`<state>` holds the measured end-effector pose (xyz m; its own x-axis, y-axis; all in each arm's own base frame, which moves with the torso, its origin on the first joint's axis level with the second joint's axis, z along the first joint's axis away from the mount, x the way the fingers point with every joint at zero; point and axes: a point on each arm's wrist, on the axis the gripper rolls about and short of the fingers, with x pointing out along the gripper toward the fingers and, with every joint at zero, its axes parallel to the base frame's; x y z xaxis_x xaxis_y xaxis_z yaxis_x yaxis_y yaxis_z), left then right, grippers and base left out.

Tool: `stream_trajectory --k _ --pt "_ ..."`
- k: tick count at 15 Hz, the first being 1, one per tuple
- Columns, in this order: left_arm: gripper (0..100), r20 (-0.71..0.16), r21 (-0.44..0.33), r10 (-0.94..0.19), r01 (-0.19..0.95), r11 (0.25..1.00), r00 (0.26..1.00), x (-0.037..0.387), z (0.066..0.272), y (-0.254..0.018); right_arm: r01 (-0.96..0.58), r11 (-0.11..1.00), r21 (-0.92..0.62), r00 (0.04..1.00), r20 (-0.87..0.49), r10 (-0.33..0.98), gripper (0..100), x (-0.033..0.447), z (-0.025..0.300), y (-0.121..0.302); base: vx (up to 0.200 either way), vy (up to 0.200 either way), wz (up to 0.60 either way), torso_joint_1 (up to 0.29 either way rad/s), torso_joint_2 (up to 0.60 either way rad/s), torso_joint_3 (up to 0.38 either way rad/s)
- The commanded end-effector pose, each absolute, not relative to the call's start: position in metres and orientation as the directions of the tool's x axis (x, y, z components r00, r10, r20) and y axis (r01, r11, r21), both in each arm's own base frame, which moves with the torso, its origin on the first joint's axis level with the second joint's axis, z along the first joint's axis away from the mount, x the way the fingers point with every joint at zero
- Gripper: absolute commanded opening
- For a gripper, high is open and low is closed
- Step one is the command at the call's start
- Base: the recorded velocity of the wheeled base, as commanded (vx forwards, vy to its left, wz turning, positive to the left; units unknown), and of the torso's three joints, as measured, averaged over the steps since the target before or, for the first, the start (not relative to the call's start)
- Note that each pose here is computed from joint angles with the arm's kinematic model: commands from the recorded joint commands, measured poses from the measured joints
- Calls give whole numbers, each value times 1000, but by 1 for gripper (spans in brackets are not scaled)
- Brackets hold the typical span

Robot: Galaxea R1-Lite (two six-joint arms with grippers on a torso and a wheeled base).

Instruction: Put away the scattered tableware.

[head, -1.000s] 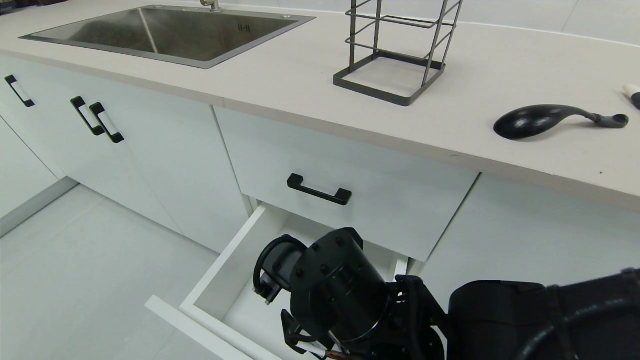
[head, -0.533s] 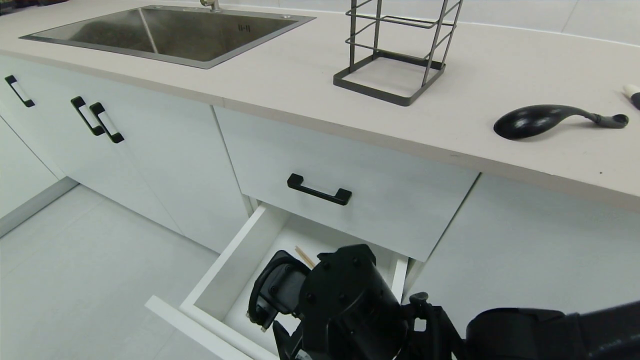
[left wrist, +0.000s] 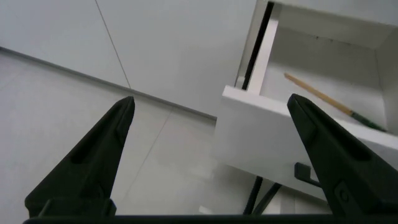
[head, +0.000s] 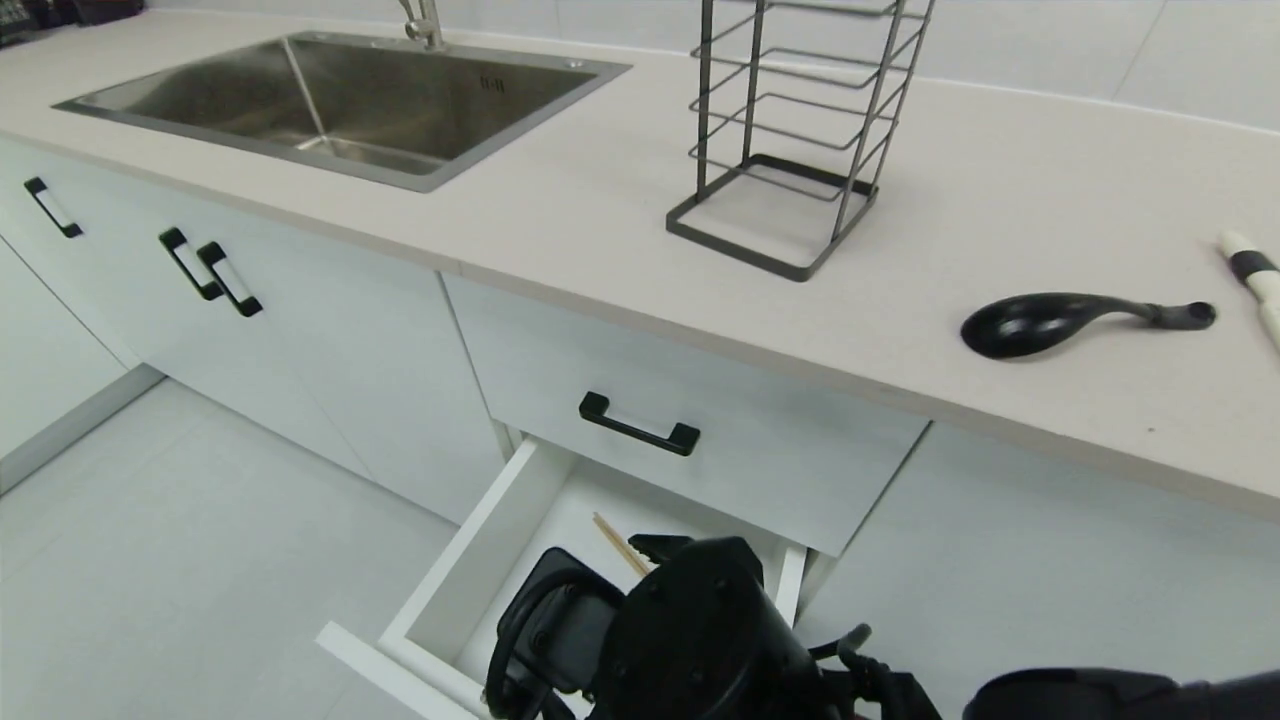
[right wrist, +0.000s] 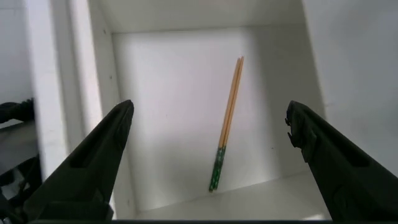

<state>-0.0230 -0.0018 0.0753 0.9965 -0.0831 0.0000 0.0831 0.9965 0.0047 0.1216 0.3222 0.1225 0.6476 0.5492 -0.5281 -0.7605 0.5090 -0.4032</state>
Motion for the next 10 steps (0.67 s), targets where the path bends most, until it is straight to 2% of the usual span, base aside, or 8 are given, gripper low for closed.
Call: stream_trajectory --k 1,5,8,10 --pt "100 -2 4 -83 83 997 997 -23 75 -2 -762 507 -402 646 -524 556 100 118 124 318 0 0 0 163 -535 -178" --pt "100 -2 4 -83 83 997 997 -23 75 -2 -764 505 -402 644 -527 555 100 116 120 314 0 0 0 228 -474 -206" --pt "100 -2 4 -83 83 997 997 -23 75 -2 -765 500 -406 643 -537 547 100 116 116 311 0 0 0 103 -481 -220" --pt "100 -2 4 -83 83 997 997 -23 75 -2 -766 496 -409 641 -547 539 100 116 111 308 0 0 0 383 -488 -227"
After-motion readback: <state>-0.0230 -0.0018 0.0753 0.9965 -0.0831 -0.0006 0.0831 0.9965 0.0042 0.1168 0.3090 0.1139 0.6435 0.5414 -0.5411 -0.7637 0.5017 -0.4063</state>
